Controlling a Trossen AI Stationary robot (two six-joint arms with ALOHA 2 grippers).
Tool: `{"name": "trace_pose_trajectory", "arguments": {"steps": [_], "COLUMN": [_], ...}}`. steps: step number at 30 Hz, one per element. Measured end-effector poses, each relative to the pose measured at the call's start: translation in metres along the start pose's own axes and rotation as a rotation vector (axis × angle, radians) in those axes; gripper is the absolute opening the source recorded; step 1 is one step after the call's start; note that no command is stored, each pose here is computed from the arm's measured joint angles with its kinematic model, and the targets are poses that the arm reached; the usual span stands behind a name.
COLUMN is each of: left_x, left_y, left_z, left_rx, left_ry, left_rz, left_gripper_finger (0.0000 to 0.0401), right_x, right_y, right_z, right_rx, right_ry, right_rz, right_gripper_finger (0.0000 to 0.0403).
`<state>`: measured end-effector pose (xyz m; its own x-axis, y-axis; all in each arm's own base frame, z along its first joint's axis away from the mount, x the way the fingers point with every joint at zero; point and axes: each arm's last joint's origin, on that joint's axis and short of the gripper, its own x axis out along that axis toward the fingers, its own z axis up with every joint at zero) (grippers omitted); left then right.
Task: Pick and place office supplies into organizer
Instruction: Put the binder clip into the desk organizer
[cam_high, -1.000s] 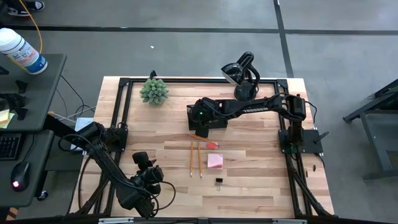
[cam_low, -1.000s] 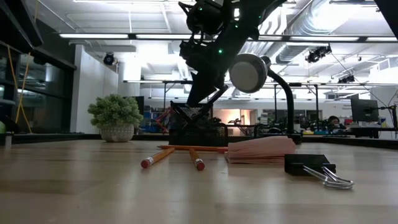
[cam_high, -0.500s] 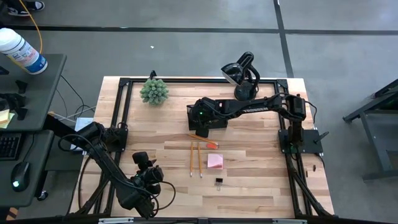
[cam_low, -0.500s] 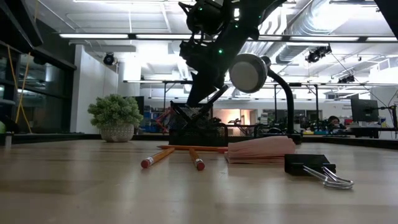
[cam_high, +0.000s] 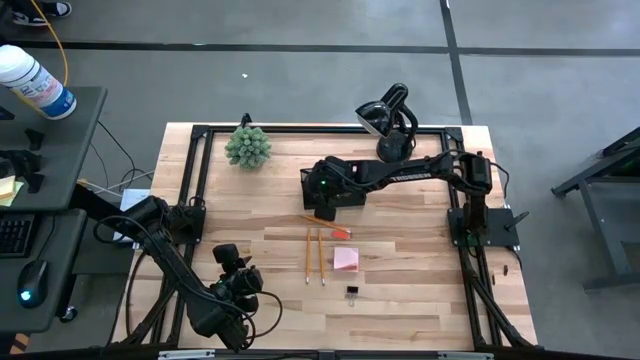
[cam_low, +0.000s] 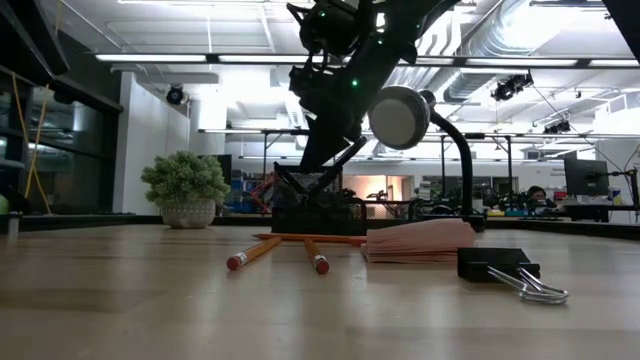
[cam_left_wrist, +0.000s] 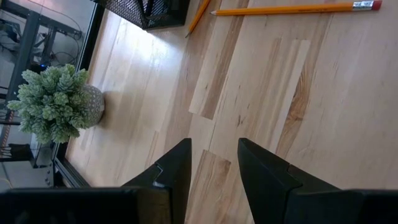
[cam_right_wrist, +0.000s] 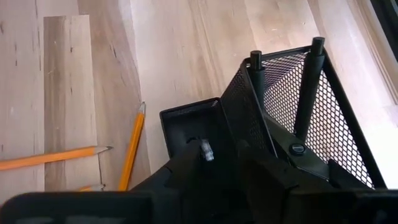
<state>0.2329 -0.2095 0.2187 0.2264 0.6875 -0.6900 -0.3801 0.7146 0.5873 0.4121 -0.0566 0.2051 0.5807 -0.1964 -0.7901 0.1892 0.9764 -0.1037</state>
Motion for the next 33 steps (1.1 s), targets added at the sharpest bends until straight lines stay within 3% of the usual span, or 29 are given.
{"name": "trace_pose_trajectory", "arguments": {"steps": [9,14,22,29,33], "left_x": [0.0,0.0,0.0,0.0,0.0], "left_y": [0.0,0.0,0.0,0.0,0.0], "left_z": [0.0,0.0,0.0,0.0,0.0], "left_rx": [0.001,0.001,0.002,0.032,0.04], "left_ry": [0.0,0.0,0.0,0.0,0.0], "left_rz": [0.0,0.0,0.0,0.0,0.0], "left_gripper_finger": [0.012,0.012,0.012,0.012,0.012], "right_x": [-0.022,-0.042,-0.059,-0.075,-0.084], "right_y": [0.012,0.03,0.076,0.126,0.149], "right_z": [0.02,0.027,0.006,-0.007,-0.015], "right_rx": [-0.021,-0.066,-0.077,-0.021,0.057], "right_ry": [0.034,0.113,0.314,0.342,0.358], "right_rz": [0.022,0.097,0.149,0.187,0.153], "right_gripper_finger": [0.0106,0.0106,0.0106,0.0106,0.0106]}}
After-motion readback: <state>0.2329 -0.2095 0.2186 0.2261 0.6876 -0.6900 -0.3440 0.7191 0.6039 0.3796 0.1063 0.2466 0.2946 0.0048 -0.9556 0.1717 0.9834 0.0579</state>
